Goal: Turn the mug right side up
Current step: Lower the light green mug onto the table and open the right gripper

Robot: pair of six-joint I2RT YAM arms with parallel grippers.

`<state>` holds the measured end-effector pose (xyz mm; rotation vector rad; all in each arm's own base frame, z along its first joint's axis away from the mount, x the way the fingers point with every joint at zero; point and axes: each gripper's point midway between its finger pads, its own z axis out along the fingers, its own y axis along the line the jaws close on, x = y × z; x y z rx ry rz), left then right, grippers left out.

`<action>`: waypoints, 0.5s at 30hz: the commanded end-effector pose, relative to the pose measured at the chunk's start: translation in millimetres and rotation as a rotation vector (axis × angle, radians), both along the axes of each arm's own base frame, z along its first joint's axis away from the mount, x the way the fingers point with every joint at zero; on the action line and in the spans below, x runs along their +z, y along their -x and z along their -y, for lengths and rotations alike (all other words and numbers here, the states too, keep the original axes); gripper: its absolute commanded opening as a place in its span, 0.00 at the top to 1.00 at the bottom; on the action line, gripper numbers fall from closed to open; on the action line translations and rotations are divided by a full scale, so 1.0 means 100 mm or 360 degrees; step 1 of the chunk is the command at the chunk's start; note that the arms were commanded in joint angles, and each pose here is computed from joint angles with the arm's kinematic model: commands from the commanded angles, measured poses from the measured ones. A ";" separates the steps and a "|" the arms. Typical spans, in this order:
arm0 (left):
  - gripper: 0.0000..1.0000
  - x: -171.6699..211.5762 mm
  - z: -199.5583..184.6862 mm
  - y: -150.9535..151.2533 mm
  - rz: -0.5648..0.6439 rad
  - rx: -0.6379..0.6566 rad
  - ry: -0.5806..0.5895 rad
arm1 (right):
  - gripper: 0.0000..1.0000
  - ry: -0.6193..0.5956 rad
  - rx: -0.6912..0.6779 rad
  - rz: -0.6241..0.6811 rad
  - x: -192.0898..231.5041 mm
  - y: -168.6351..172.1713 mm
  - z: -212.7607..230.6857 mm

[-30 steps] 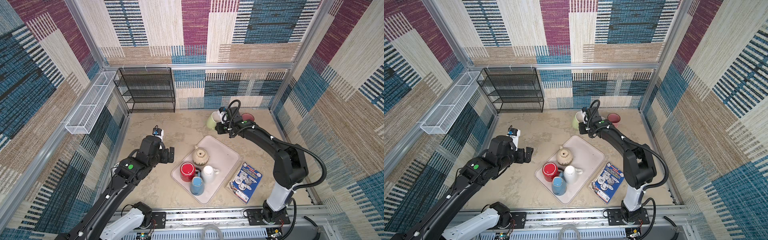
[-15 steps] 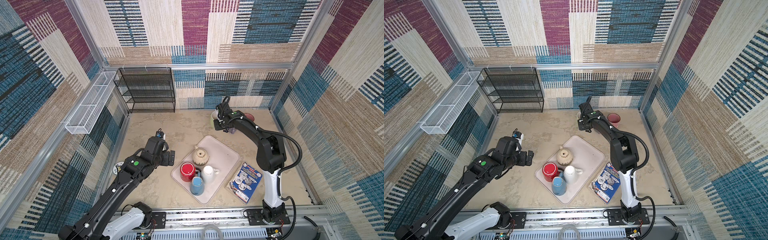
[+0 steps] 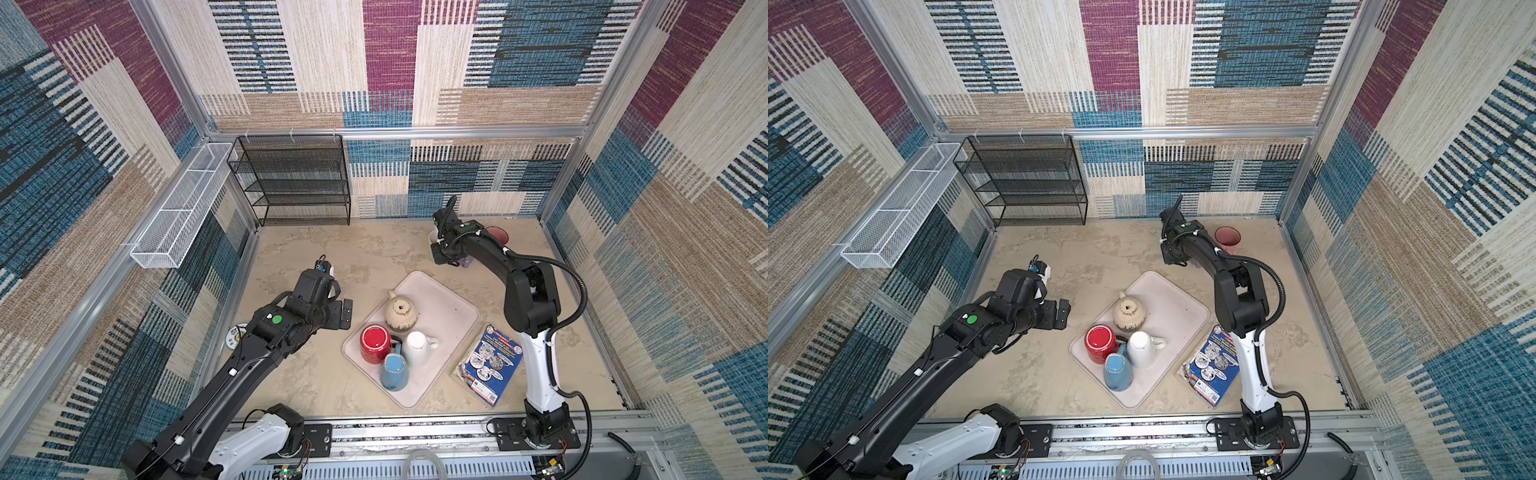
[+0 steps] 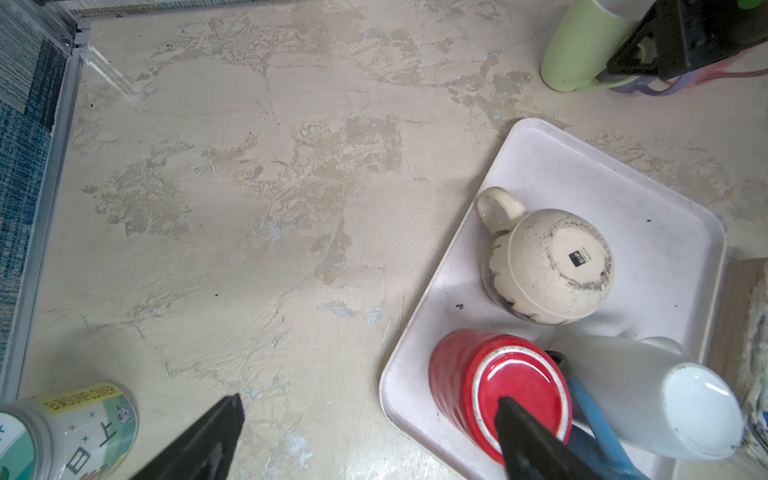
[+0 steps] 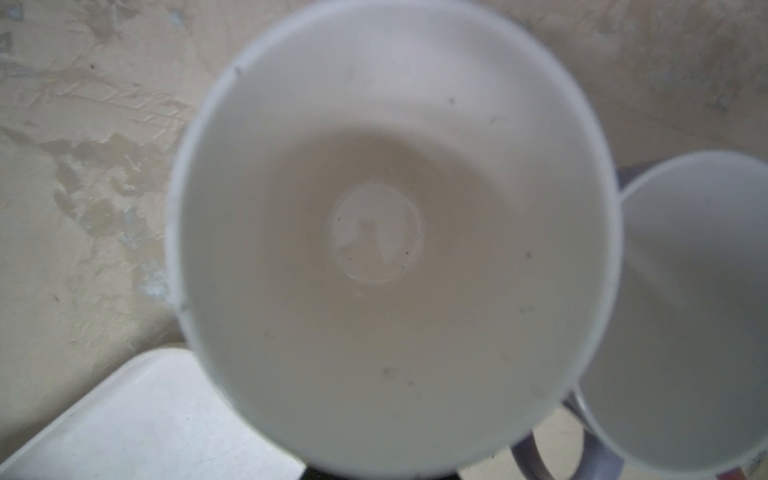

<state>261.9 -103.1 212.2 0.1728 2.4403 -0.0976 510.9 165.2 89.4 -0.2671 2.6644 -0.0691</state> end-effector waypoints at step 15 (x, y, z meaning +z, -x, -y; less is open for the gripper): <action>0.00 0.01 0.09 0.10 -0.0014 -0.0130 0.0054 | 0.90 -0.0018 -0.0011 0.0046 -0.06 -0.08 0.00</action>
